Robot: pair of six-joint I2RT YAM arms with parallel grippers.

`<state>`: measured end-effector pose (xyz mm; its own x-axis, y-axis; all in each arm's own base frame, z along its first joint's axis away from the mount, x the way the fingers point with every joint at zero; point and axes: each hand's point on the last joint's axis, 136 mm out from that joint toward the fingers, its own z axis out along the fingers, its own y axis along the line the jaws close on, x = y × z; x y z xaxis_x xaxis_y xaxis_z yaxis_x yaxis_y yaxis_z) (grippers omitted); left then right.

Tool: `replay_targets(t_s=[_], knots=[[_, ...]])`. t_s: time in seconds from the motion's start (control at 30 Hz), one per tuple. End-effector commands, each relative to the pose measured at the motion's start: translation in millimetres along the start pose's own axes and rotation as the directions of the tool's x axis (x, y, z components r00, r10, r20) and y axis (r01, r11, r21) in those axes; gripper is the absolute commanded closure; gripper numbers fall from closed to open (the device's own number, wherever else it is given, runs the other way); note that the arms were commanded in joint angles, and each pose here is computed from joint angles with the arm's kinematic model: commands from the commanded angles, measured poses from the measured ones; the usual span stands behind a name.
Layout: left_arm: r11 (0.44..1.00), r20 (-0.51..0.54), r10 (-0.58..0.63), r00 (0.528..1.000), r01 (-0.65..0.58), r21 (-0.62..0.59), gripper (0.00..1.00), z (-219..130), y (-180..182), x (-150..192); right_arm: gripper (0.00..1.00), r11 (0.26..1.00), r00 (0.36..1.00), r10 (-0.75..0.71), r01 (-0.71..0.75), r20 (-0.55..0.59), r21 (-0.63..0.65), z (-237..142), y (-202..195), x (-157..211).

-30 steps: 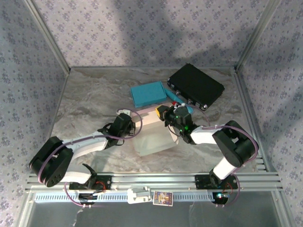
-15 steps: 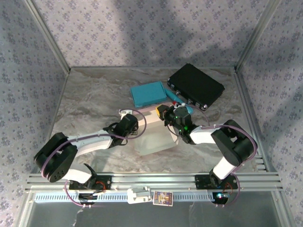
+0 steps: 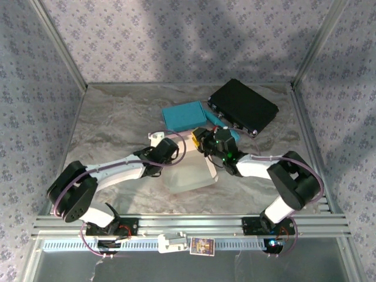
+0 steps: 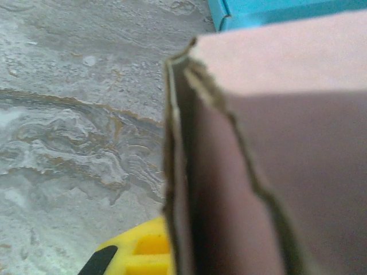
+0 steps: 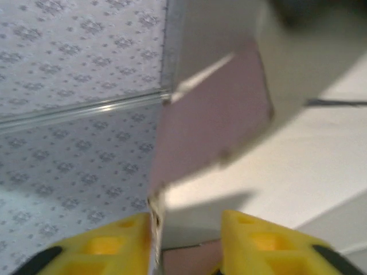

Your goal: Fold the paper box

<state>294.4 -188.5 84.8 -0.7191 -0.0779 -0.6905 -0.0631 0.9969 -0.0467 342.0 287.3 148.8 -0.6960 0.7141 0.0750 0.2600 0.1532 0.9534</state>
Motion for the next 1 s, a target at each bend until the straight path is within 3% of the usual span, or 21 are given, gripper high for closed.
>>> replay_targets(t_s=[0.0,0.13,0.3,0.4,0.6,0.73,0.97], knots=[[0.998,-0.012,-0.005,1.0,0.004,-0.068,1.0,-9,15,-6,0.45,0.991,0.997,-0.074,0.076,-0.017,0.112,-20,6,-6],[0.998,-0.095,-0.051,0.994,0.047,-0.041,1.0,-15,19,-8,0.37,0.978,0.988,-0.158,0.155,0.005,0.14,-50,33,-20],[0.998,-0.23,-0.069,0.971,0.069,-0.008,1.0,-30,21,-12,0.4,0.905,0.953,-0.302,0.295,-0.027,0.307,-75,51,-31],[0.998,-0.311,-0.052,0.949,0.062,0.025,1.0,-37,21,-7,0.42,0.841,0.925,-0.366,0.374,-0.096,0.391,-65,58,-35],[0.996,-0.384,-0.049,0.922,0.075,0.053,1.0,-45,24,-4,0.42,0.759,0.859,-0.461,0.512,-0.222,0.403,-21,87,-30],[0.995,-0.388,-0.055,0.92,0.083,0.056,1.0,-46,23,-9,0.42,0.699,0.844,-0.461,0.536,-0.275,0.473,-2,78,-33],[0.995,-0.384,-0.051,0.922,0.08,0.062,1.0,-45,19,-14,0.45,0.657,0.833,-0.452,0.553,-0.319,0.512,16,51,-35]])
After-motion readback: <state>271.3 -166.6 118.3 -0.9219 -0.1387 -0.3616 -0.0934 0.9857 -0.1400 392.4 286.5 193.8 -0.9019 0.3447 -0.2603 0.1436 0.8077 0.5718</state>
